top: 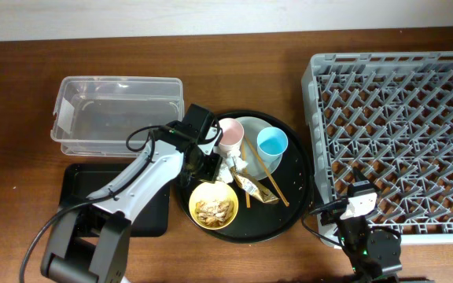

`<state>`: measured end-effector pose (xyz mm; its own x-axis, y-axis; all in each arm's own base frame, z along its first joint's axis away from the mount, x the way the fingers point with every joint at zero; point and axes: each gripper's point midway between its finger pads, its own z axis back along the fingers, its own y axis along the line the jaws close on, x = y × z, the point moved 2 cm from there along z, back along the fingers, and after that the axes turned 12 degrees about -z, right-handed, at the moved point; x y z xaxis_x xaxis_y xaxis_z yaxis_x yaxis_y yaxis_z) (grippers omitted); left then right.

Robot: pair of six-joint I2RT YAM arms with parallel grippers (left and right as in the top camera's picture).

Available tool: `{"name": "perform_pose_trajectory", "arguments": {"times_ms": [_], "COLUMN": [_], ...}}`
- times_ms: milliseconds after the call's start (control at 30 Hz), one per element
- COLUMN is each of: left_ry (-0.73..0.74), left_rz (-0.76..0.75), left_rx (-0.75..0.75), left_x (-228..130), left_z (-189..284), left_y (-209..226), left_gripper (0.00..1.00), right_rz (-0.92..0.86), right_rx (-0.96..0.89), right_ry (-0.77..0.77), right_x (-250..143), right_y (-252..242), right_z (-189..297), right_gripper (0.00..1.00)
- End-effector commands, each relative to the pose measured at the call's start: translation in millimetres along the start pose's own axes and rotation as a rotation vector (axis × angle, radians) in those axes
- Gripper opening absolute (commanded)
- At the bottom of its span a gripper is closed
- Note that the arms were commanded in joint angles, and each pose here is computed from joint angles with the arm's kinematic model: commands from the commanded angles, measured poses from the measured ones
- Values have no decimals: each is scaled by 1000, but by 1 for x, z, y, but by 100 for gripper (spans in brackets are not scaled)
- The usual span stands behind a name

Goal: Sort waste into correct bins and load items into the dishwasher rack
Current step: 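Reach the left gripper to the crumpled white tissue and grasp it, then carry the tissue with the left gripper into the clear bin and release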

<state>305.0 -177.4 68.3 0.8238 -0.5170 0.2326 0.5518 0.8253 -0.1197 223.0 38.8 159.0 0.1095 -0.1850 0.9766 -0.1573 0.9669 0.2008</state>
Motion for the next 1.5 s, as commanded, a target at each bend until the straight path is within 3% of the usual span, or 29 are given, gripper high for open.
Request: {"name": "perform_pose_trajectory", "arguments": {"times_ms": [0,67,133,433,667,1200,1467], "left_ry": [22,22,20,-57,-184,-265,-292], "left_rz": [-16,-16,-15,-26,-12,418,511], "left_rx": [1,1,1,24,162,309,293], "left_x": [-5,-5,-5,30,54,17,10], "left_z": [-5,-5,-5,46,104,148,150], "left_y": [-1,-1,-1,-2,18,157,176], "left_gripper": [28,11,1,1,1,2,4], "right_rz": [2,2,2,2,2,2,2], "right_rx": [-15,-15,-15,-15,-15,-15,-15], "right_ry": [0,0,0,0,0,0,0], "right_x": [-1,-1,-1,-1,-1,-1,-1], "right_y": [-3,-3,-3,-3,-3,-3,-3], "right_z": [0,0,0,0,0,0,0], "right_gripper": [99,98,98,98,98,98,98]}}
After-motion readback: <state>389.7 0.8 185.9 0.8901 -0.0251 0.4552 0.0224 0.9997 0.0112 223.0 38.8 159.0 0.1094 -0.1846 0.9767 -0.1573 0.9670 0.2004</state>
